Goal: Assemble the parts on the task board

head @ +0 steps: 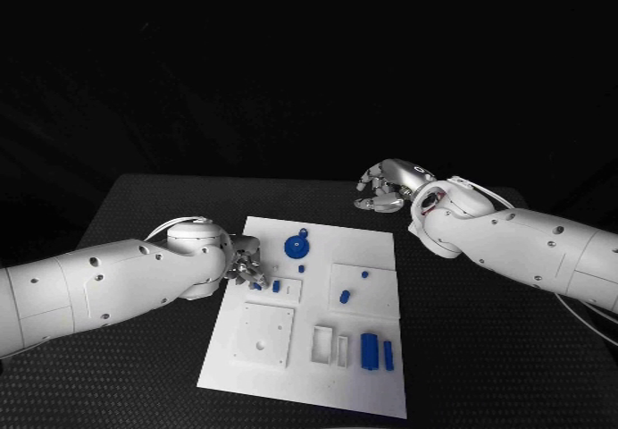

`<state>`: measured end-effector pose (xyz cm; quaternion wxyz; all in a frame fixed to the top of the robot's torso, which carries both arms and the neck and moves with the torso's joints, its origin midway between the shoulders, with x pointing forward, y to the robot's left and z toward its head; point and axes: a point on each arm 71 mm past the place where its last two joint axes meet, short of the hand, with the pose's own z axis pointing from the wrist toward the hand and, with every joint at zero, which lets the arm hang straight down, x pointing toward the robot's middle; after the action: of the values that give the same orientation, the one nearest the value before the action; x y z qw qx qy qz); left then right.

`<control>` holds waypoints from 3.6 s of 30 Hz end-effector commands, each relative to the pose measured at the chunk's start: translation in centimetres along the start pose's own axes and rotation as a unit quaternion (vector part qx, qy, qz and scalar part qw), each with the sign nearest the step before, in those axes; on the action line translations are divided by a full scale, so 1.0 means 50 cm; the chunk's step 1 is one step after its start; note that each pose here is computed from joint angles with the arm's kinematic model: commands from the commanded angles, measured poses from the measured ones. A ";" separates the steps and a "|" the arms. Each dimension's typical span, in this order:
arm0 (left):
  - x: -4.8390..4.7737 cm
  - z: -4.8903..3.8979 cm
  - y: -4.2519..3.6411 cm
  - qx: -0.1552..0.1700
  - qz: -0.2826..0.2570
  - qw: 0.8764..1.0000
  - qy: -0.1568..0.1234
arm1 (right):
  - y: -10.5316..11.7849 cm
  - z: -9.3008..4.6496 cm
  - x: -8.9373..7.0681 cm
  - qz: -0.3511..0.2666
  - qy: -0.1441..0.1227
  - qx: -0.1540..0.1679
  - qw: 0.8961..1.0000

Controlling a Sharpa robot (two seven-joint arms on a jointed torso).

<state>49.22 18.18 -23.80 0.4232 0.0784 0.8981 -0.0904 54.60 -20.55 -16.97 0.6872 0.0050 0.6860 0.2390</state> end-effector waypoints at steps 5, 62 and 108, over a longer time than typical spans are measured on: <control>0.027 0.001 0.015 -0.020 -0.009 1.000 0.020 | 0.000 -0.001 0.001 -0.002 0.004 -0.003 1.000; 0.023 0.019 0.014 -0.028 -0.008 0.999 0.029 | 0.002 -0.002 0.001 -0.001 0.005 -0.004 1.000; 0.019 0.021 0.026 -0.033 -0.012 0.999 0.023 | 0.000 -0.002 0.001 -0.004 0.007 -0.002 1.000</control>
<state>49.86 18.71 -24.36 0.4065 0.0552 0.9077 -0.0881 54.54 -20.62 -16.98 0.6857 0.0045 0.6878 0.2381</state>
